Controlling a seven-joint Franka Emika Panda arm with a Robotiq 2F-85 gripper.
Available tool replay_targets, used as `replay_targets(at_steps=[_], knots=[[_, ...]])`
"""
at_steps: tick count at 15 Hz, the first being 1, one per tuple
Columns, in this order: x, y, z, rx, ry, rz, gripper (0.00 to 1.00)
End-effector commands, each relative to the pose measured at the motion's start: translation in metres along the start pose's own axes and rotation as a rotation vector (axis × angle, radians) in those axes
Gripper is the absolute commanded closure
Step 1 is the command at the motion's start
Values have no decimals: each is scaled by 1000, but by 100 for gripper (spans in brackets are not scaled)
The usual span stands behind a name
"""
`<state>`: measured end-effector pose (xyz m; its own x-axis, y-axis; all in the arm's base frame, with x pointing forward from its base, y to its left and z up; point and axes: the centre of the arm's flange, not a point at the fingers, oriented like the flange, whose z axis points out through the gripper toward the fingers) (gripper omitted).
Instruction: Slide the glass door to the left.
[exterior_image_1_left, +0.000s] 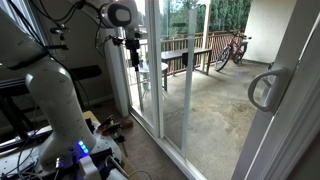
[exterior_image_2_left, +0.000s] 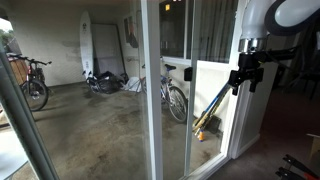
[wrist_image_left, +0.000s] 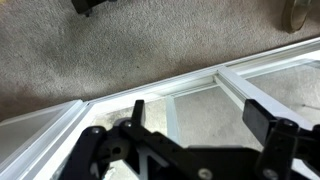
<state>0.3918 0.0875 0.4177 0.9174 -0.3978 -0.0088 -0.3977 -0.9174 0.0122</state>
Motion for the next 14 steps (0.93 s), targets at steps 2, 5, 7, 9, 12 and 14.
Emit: replay_targets(at_steps=[2,5,7,9,12,14], knots=[[51,36,-8,47,-3,90,0],[73,73,-18,87,-23,120,0],[82,87,-22,99,-19,126,0],[90,95,-25,103,-15,126,0],[98,101,-27,107,-15,129,0],[107,111,-27,112,-24,132,0]])
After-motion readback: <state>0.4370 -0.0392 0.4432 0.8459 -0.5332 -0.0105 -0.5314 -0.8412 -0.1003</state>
